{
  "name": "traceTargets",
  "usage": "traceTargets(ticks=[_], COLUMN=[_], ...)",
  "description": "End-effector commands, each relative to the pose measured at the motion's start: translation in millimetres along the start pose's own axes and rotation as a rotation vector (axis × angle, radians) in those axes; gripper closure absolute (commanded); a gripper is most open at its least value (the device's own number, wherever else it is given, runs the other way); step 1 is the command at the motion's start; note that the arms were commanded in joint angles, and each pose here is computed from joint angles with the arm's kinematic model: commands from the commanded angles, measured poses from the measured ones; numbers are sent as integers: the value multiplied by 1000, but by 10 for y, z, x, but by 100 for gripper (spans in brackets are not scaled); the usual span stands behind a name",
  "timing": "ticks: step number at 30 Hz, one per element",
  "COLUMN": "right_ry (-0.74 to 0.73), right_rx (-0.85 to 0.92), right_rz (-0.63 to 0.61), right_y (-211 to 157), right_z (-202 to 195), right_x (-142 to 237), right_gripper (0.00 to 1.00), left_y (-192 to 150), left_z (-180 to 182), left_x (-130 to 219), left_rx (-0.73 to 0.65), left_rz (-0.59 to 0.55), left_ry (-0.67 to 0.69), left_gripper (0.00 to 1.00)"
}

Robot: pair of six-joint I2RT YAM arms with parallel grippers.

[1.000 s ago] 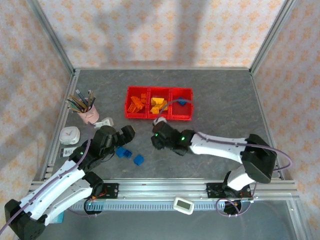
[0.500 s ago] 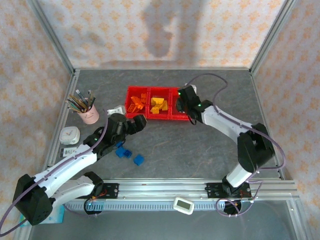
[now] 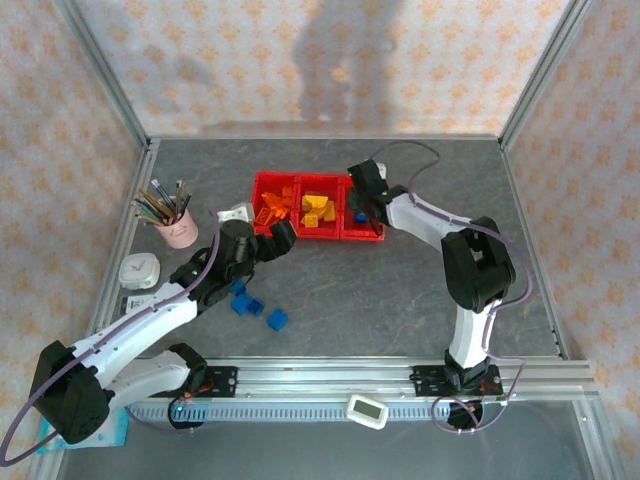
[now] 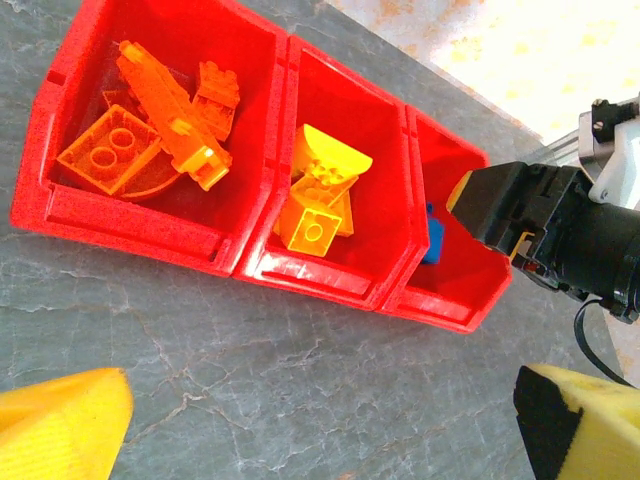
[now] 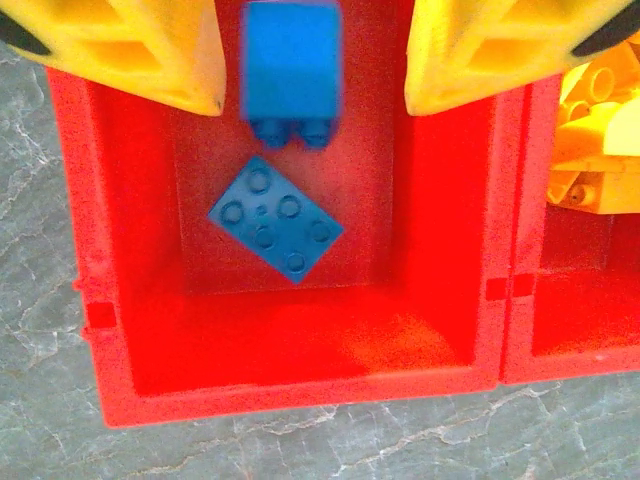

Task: Sort the legos into containers by color
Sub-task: Place the lego in the container, then pick up the lego from the bottom-center of the table.

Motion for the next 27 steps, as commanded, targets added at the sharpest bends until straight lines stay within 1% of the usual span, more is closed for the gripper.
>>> traceTargets(ticks=[1,5,10,17,24,27], right_ry=[19,78,128,266,430,493], right_rx=[1,7,57,195,387,460], right_rz=[-73,-93,-89,-82,-48,-41], right_y=[240,242,37,-454,-1174,-1486], right_z=[16,77,270,802,1460,1685], right_x=[244,506,792,1157,1392,1437], right_gripper=[48,46,40,32,25,22], left_y=[136,166,170,97,3,-20], left_z=[-103,-117,-52,212,500,612], left_x=[15,57,175,382,618,730], left_rx=[-15,-17,-6,13,50,76], left_rz=[-49,-51,-63,-62,-51,-61], left_ry=[-18,-19,-11,60,148,176], left_gripper=[1,1,1,1,1,1])
Point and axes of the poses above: each hand's point on the last joint's axis, 136 mm out from that joint toward the fingers, its own x axis back along the fingers, its own z axis along the line the jaws close on, y = z × x, the point moved 5 cm from there along x, back along the fingers, and after that the axes turned 10 degrees about x, right-handed, at the moved point
